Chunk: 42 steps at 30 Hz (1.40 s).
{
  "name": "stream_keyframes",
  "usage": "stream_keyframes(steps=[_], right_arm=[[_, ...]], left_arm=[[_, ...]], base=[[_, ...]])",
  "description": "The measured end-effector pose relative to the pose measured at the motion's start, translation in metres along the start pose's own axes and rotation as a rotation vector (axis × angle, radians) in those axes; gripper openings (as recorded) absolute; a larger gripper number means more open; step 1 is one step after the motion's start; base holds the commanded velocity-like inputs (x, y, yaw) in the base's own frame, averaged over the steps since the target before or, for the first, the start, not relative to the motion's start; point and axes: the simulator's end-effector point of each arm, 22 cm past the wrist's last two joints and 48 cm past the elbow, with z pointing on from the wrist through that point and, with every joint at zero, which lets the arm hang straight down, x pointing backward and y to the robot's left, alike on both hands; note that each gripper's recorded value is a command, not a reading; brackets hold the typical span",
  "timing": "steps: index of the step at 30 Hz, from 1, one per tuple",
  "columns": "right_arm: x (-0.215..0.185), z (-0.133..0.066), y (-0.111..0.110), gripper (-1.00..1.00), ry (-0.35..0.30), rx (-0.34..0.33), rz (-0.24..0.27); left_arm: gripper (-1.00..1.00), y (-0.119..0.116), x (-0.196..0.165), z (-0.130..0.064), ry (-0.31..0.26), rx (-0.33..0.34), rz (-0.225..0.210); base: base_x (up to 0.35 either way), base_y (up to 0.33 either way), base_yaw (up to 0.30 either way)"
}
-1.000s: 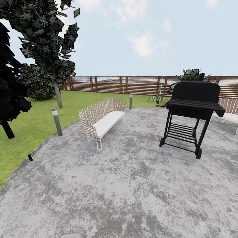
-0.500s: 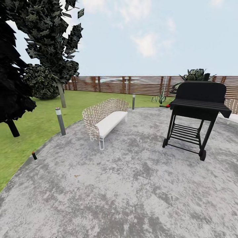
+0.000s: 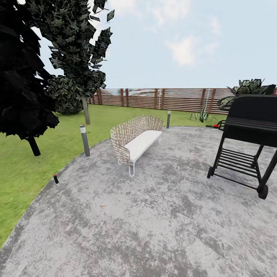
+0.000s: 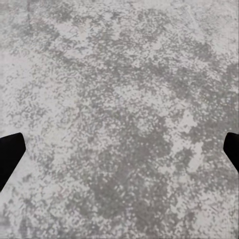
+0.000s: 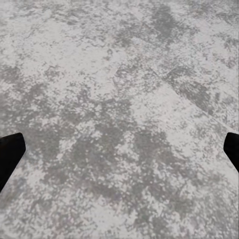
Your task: In the garden, pick up the pesticide atomizer on the floor and spray pesticide onto both trees until each tree trunk is fully covered.
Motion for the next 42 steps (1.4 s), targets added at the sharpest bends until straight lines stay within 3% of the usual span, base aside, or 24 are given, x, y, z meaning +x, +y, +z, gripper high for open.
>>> stream_keyframes(steps=[8,25,32,42], right_arm=[[0.0002,0.0,0.0011,1.0,0.0,-0.002,0.0],[0.0001,-0.0001,0.0009,1.0,0.0,-0.001,0.0],[0.0,-0.0002,0.0008,1.0,0.0,-0.001,0.0],[0.0,0.0,0.0007,1.0,0.0,-0.001,0.0]], left_arm=[[1.0,0.0013,-0.0001,0.0,0.0,-0.002,-0.002],[1.0,0.0028,-0.0001,0.0,0.0,-0.004,-0.002],[1.0,0.0028,-0.0002,0.0,0.0,-0.005,-0.001],[1.0,0.0022,-0.0006,0.0,-0.003,-0.006,-0.001]], base=[[0.233,0.247,0.039],[0.248,0.227,0.249],[0.325,0.015,0.048],[0.216,-0.2,0.135]])
